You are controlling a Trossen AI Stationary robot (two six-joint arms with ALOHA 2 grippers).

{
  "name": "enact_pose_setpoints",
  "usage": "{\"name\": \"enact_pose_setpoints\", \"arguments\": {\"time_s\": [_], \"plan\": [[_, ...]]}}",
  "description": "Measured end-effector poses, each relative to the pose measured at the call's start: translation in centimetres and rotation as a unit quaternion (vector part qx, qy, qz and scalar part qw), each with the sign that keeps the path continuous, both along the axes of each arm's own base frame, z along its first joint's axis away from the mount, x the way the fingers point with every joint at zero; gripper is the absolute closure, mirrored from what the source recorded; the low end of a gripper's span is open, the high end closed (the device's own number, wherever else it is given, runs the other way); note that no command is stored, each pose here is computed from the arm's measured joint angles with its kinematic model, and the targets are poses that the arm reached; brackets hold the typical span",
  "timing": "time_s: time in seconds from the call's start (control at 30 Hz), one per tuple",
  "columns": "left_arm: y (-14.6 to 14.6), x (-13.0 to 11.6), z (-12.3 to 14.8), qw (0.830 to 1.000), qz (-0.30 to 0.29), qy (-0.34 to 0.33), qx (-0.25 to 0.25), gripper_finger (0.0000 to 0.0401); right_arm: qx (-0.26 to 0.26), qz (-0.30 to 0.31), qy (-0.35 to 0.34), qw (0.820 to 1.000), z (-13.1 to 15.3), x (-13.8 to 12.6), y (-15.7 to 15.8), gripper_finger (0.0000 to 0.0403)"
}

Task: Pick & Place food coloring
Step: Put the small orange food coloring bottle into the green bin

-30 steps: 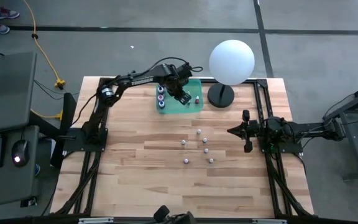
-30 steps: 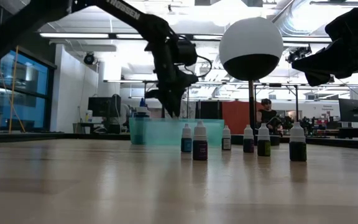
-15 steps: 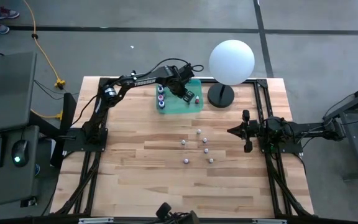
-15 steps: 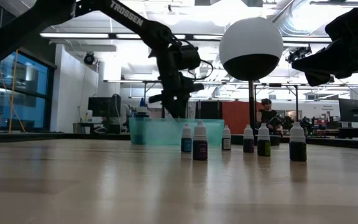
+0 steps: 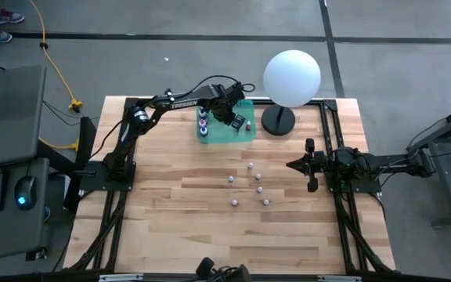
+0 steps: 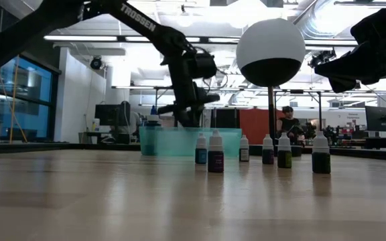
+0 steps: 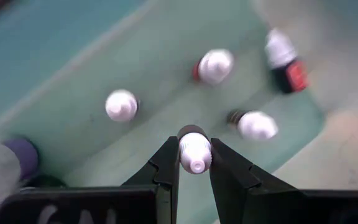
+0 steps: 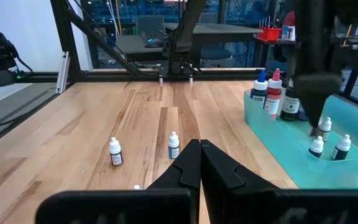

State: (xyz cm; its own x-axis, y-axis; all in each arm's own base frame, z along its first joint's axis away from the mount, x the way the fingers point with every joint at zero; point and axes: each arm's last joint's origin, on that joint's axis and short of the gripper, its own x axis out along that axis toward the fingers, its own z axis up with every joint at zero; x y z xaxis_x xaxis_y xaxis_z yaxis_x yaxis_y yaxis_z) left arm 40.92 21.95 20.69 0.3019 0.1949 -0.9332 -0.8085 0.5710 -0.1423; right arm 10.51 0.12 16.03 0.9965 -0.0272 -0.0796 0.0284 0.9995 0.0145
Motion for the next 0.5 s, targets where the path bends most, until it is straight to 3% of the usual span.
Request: {"name": "enact_pose_setpoints", "arguments": {"time_s": [0.5], "plan": [[0.19, 0.44, -1.22, 1.0, -0.006, 0.001, -0.005, 0.0343, 0.0, 0.0, 0.0, 1.0, -0.01, 0.0, 0.0, 0.0402]]}}
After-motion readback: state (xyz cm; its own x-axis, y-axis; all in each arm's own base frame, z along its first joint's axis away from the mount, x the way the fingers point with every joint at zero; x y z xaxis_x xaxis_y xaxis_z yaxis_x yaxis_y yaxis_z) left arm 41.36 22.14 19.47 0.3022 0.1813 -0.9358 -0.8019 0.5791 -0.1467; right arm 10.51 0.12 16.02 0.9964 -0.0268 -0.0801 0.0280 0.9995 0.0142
